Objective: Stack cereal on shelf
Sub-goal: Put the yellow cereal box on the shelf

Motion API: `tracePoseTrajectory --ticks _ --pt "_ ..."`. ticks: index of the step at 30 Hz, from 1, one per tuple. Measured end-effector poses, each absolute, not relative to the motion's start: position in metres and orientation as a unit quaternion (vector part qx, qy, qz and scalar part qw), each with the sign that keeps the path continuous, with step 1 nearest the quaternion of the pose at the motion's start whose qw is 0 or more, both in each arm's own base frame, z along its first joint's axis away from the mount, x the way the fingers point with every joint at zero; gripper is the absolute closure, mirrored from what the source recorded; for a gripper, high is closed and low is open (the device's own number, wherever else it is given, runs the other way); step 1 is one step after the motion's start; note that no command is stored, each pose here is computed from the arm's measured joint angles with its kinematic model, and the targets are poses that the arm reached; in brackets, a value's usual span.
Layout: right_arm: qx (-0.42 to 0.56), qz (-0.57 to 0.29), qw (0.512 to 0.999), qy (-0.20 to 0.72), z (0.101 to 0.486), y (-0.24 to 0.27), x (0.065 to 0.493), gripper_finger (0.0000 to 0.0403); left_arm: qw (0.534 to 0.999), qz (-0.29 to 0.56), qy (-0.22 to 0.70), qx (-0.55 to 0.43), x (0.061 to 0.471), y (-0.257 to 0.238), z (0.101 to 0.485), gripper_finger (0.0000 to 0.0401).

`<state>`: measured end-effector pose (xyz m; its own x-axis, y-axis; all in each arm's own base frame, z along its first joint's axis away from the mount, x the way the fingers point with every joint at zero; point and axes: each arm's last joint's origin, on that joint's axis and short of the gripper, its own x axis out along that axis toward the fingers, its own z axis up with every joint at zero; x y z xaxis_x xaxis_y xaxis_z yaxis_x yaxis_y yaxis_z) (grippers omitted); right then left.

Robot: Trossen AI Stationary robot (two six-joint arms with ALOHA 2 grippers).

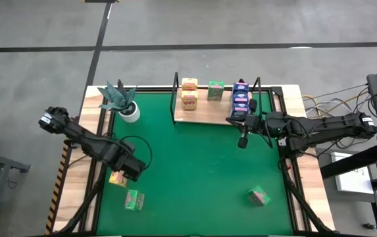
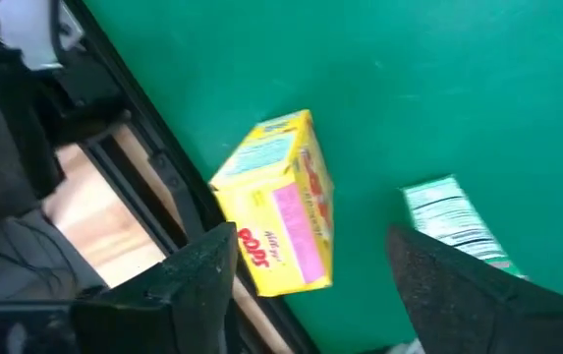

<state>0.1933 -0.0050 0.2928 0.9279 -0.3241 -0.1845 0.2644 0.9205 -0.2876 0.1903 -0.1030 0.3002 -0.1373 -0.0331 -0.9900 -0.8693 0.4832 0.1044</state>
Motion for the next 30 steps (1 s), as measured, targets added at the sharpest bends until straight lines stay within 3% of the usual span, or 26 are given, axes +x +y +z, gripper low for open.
tracePoseTrajectory --ticks 9,18,30 --pt "-0.134 -0.150 0.973 0.116 0.293 -0.005 0.193 0.0394 0.586 0.398 0.633 -0.313 0.182 -0.113 0.294 0.0133" --pt "-0.135 -0.150 0.972 0.117 0.292 -0.005 0.193 0.0394 0.573 0.424 0.627 -0.314 0.165 -0.132 0.281 0.0133" --pt "-0.127 -0.151 0.973 0.118 0.292 -0.005 0.193 0.0394 0.592 0.439 0.599 -0.313 0.157 -0.142 0.263 0.0148"
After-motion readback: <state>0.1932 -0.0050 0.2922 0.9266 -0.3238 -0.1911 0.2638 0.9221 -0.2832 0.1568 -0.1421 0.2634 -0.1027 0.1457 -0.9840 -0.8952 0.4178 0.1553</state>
